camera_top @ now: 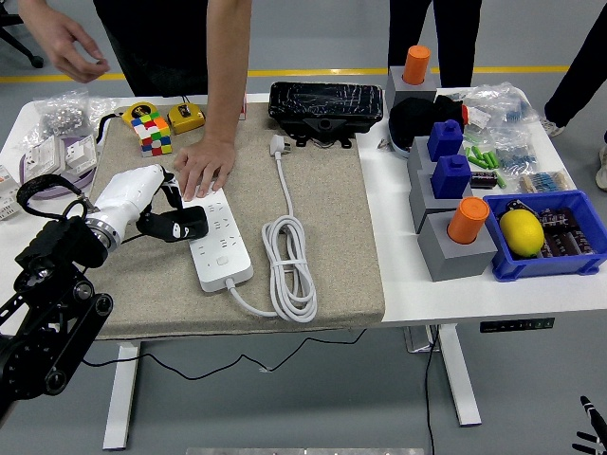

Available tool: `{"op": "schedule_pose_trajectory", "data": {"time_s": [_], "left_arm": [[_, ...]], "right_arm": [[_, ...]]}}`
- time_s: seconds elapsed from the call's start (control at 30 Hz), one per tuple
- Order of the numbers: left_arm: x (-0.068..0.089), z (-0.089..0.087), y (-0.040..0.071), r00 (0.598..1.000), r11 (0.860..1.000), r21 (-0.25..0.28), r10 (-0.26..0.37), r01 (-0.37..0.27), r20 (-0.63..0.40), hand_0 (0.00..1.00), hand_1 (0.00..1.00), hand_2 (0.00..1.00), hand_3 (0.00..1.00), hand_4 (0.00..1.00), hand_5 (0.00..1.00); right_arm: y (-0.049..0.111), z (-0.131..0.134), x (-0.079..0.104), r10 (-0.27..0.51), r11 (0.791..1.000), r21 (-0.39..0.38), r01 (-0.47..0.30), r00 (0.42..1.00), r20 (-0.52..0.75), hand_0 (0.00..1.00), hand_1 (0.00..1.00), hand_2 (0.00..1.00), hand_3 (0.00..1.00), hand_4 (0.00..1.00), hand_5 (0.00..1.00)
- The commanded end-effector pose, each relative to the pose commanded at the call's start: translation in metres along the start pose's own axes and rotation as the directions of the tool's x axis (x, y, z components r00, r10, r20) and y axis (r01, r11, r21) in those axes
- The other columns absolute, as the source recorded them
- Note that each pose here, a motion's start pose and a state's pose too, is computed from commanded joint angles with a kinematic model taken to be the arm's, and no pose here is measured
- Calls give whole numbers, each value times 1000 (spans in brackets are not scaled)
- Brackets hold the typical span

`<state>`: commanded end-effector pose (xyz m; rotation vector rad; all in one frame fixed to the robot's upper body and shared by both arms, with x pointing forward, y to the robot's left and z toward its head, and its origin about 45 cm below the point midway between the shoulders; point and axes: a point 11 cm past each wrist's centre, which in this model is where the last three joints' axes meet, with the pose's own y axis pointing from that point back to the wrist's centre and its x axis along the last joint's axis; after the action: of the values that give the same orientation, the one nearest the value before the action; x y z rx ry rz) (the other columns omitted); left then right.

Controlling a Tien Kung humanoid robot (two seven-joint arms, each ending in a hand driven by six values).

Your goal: Pick up the plug,place it near the board,insert it into the board,press the button

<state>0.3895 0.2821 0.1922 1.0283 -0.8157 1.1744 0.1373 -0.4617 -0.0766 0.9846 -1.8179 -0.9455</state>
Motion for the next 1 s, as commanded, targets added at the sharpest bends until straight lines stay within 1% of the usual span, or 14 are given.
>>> {"op": "schedule_pose_trajectory", "data": {"time_s": [0.2,0.3,0.43,0.5,0.53,0.63,0.67,0.7,0.73,0.77,0.87,0.9,0.93,1.0], "left_arm": [[2,0,-1,1000,1000,2,7,-7,-5,242,78,168,280,774,46],[8,2,0,1000,1000,-6,27,-27,-12,242,78,168,282,775,48],[29,13,1,993,993,-53,103,-106,-60,242,78,168,282,775,48],[42,19,4,983,984,-77,155,-162,-94,243,79,167,283,780,52],[46,21,5,980,980,-82,172,-180,-103,243,79,167,283,780,52],[57,21,9,961,966,-94,225,-241,-159,243,79,167,283,780,52],[62,19,10,949,958,-97,248,-270,-193,243,79,167,283,780,52],[64,18,11,941,953,-97,261,-287,-215,275,131,185,298,794,99],[67,16,13,924,945,-94,280,-313,-259,275,131,185,298,794,99],[69,14,14,909,939,-90,294,-333,-296,275,131,185,298,794,99],[73,9,17,877,930,-86,302,-357,-373,275,131,185,298,794,99],[75,6,20,853,926,-84,301,-369,-427,375,415,462,475,895,370],[75,4,21,837,923,-81,300,-375,-457,375,415,462,475,895,370],[78,-2,24,789,915,-68,303,-398,-534,375,415,462,475,895,370]], "right_arm": [[0,0,0,0,1000,0,0,1000,4,802,746,726,763,998,998],[0,-1,0,0,1000,2,0,1000,6,802,746,727,764,998,998],[0,0,1,1,1000,-1,-1,1000,6,802,746,727,764,998,998],[0,1,3,3,1000,0,-3,1000,4,802,747,727,763,998,998],[0,1,4,4,1000,0,-4,1000,4,802,747,727,763,998,998],[0,-1,6,7,1000,4,-7,1000,1,802,747,727,763,998,998],[0,-2,7,9,1000,5,-8,1000,-1,802,747,727,763,998,998],[0,-2,8,9,1000,6,-9,1000,-2,801,746,727,763,998,998],[0,-3,9,11,1000,9,-11,1000,-3,801,746,727,763,998,998],[0,-4,11,12,1000,11,-12,1000,-3,801,746,727,763,998,998],[0,-5,12,15,1000,11,-15,1000,-4,801,746,727,763,998,998],[0,-6,14,16,1000,13,-16,1000,-6,801,746,727,763,998,998],[0,-7,14,17,1000,15,-17,1000,-6,801,746,727,763,998,998],[0,-8,14,16,1000,19,-16,1000,-4,801,746,727,763,998,998]]}}
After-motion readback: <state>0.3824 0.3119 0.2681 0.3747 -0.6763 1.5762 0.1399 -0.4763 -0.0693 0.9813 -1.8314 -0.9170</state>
